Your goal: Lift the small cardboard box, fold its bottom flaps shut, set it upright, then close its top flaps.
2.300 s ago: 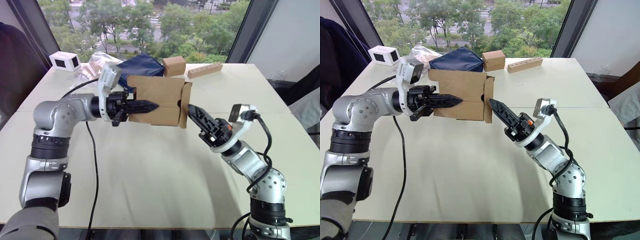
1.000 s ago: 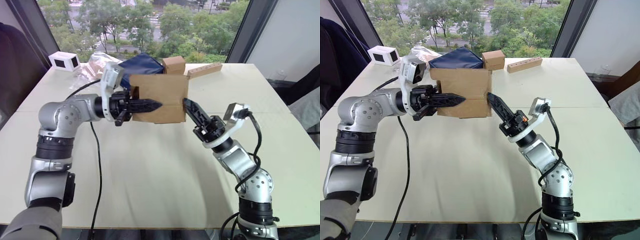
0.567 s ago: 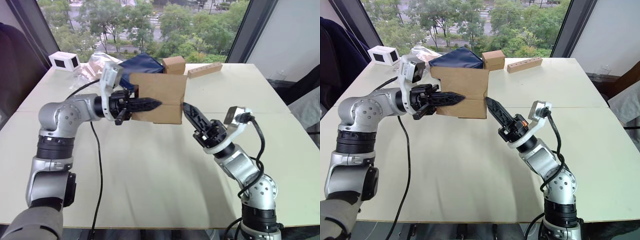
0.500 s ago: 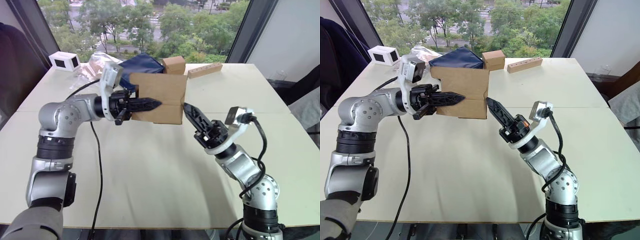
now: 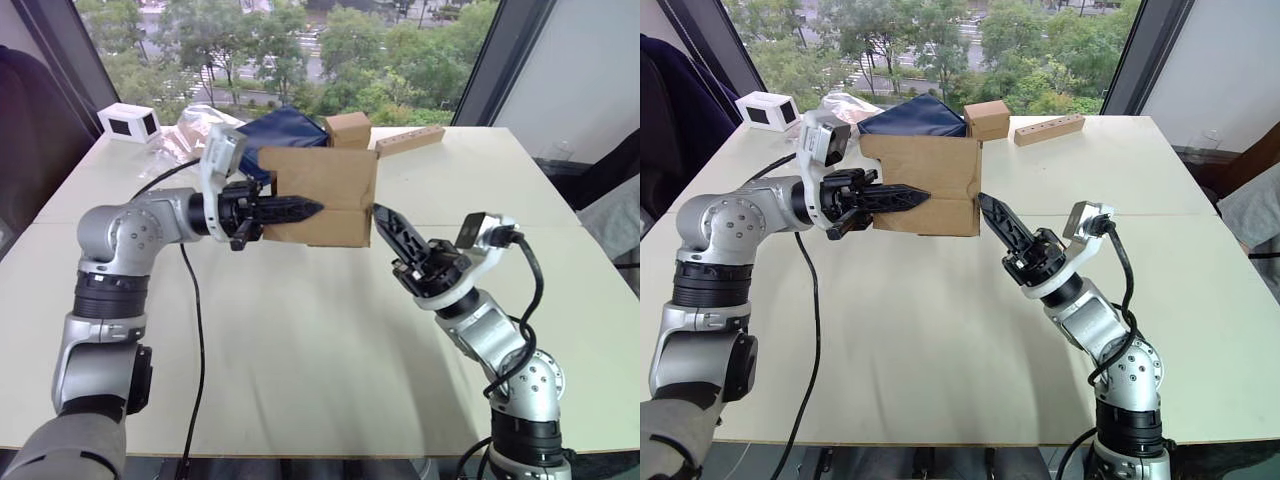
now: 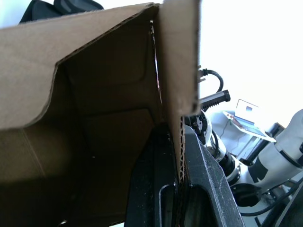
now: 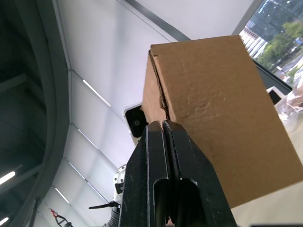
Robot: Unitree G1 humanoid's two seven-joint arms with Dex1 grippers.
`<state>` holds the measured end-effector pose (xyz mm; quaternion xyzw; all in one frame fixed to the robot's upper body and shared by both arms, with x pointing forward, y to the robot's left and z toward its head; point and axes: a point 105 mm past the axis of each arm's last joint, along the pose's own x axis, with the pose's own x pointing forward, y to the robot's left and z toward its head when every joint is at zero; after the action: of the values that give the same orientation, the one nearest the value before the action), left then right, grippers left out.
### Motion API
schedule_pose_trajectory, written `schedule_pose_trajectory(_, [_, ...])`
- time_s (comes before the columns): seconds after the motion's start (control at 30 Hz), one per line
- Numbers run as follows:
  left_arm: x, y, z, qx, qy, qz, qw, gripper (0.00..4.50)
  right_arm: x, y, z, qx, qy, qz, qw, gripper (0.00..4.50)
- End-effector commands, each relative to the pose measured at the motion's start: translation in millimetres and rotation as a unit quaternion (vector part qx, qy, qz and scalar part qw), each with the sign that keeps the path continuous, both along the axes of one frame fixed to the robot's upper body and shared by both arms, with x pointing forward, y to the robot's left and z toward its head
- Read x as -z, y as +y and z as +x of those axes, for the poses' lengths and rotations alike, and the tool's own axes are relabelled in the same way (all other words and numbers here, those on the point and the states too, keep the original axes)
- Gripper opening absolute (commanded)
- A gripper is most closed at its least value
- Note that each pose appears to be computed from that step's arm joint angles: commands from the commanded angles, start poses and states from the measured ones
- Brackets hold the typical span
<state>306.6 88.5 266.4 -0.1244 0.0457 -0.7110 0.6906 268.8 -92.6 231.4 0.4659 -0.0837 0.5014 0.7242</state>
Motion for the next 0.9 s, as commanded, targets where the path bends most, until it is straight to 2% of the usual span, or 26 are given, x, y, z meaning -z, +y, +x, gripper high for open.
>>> schedule_pose_trajectory(0.03, [-12, 2, -4, 0.005, -0.027, -0.011, 1.000, 0.00, -12, -3, -2, 0.007, -0.028, 0.001, 1.000, 0.02])
schedule_pose_trajectory(0.33, [-12, 3, -4, 0.003, -0.027, -0.011, 1.000, 0.00, -23, -18, -5, 0.014, -0.040, 0.032, 0.999, 0.02])
schedule_pose_trajectory(0.47, [-12, 2, -4, 0.004, -0.027, -0.011, 1.000, 0.00, -22, -29, 2, 0.040, -0.036, 0.027, 0.998, 0.02])
schedule_pose_trajectory(0.57, [-12, 1, -4, 0.007, -0.026, -0.011, 1.000, 0.00, -6, -13, 10, 0.046, -0.027, -0.047, 0.997, 0.02])
schedule_pose_trajectory(0.9, [-1, -6, -7, 0.015, -0.027, 0.007, 1.000, 0.00, -5, 23, -2, -0.014, -0.052, -0.067, 0.996, 0.02])
